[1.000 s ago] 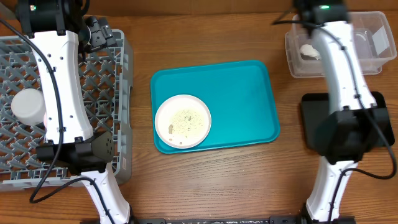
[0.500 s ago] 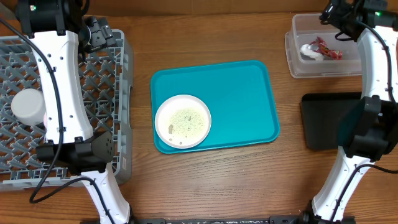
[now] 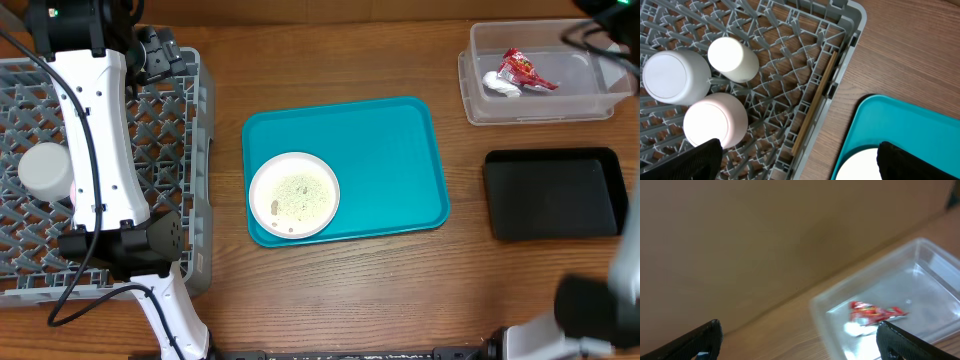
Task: Sort waste into correct bins and load items into the dishwasher
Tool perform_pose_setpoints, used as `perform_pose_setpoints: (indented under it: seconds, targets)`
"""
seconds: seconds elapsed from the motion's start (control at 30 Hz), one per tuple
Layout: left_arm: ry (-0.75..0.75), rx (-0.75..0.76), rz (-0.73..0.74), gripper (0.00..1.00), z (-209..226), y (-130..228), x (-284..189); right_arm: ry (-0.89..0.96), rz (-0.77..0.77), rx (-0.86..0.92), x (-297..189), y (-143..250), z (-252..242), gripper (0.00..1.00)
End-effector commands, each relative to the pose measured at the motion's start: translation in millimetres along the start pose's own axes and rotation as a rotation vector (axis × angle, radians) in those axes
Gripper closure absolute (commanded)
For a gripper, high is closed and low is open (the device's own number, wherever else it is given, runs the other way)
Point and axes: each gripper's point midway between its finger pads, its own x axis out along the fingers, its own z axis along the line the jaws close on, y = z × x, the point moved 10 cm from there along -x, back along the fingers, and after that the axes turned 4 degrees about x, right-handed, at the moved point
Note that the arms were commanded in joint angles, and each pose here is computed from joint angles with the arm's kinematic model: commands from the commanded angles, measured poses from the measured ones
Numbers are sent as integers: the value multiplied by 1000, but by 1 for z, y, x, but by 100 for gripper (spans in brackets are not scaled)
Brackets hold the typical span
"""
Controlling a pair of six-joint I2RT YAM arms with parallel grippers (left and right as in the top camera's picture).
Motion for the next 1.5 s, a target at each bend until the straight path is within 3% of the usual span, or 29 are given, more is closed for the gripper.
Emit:
perform_pose_setpoints:
  seconds: [0.0, 0.17, 0.3, 0.47, 0.7, 0.73, 0.8, 0.83, 0.87, 0.93, 0.97, 1.27, 1.47]
  targets:
    - [-7, 8, 13, 0, 0, 0, 5, -191, 46, -2, -75, 8, 25, 0]
    - [-7, 9, 13, 0, 0, 0, 5, -167, 175, 31, -140, 41, 21, 0]
    - [-7, 8, 13, 0, 0, 0, 5, -109, 273, 63, -160, 62, 13, 0]
    - [-7, 9, 13, 0, 0, 0, 5, -24, 465, 92, -158, 87, 2, 0]
    - [-7, 8, 13, 0, 0, 0, 5, -82, 692, -23, -131, 130, 15, 1]
    - [-7, 9, 13, 0, 0, 0, 5, -87, 724, -36, -126, 138, 17, 5]
    - [-7, 8, 13, 0, 0, 0, 5, -93, 787, -51, -112, 157, 23, 24]
    - [-7, 8, 13, 0, 0, 0, 5, -94, 815, -51, -103, 167, 26, 41]
    - [-7, 8, 13, 0, 0, 0, 5, -95, 837, -50, -96, 177, 28, 67]
    - [-7, 9, 13, 0, 0, 0, 5, -79, 874, -32, -78, 198, 30, 91]
    - [-7, 8, 13, 0, 0, 0, 5, -70, 886, -24, -69, 208, 31, 96]
    - [-7, 9, 13, 0, 0, 0, 5, -47, 995, -14, 11, 322, 43, 96]
    - [-7, 8, 13, 0, 0, 0, 5, -9, 1026, -33, 48, 377, 57, 96]
